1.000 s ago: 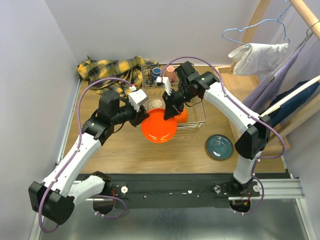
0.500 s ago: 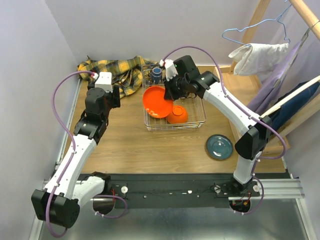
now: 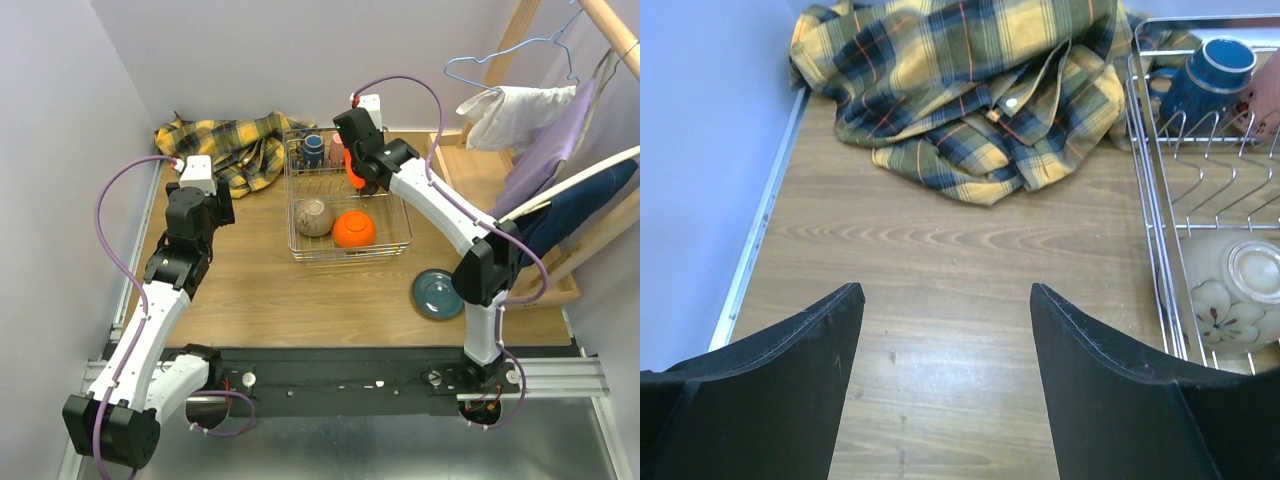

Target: Load the mixed dishes into the dish rack

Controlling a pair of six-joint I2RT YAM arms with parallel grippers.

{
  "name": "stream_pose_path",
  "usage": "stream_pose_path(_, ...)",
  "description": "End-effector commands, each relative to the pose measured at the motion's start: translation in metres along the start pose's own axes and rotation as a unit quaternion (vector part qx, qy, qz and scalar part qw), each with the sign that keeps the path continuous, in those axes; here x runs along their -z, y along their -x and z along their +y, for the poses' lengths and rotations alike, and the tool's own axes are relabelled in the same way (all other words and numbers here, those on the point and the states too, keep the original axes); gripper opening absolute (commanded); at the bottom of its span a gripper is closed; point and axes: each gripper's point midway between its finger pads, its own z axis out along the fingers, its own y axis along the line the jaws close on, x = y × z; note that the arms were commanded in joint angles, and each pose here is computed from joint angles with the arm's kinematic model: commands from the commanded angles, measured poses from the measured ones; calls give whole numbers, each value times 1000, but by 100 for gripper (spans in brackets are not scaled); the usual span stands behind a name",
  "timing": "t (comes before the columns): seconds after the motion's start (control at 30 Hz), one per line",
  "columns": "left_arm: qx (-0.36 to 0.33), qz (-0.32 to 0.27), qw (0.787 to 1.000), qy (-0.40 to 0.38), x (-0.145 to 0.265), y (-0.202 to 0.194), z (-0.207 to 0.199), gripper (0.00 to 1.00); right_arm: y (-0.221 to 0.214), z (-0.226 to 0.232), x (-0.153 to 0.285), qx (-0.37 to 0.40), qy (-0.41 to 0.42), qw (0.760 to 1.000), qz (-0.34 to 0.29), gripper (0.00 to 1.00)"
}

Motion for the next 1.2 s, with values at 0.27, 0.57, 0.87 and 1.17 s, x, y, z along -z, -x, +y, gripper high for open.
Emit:
stream_pose_path(0.27, 16, 18, 1000, -10, 4, -19, -1, 76, 21, -20, -20, -52, -153, 985, -67, 0)
stream_pose_path(0.57, 13, 28, 999, -9, 1, -28, -1, 76, 10, -2, -45, -38, -151, 986, -55, 0)
stream_pose_path(0.87, 16, 40, 999, -10, -1, -34, -1, 76, -8, 11, -68, -16, -154, 987, -42, 0)
stream_pose_path(1.17, 27, 45, 998, -20, -2, -38, -5, 76, -5, 23, -50, -4, -74, 997, -20, 48)
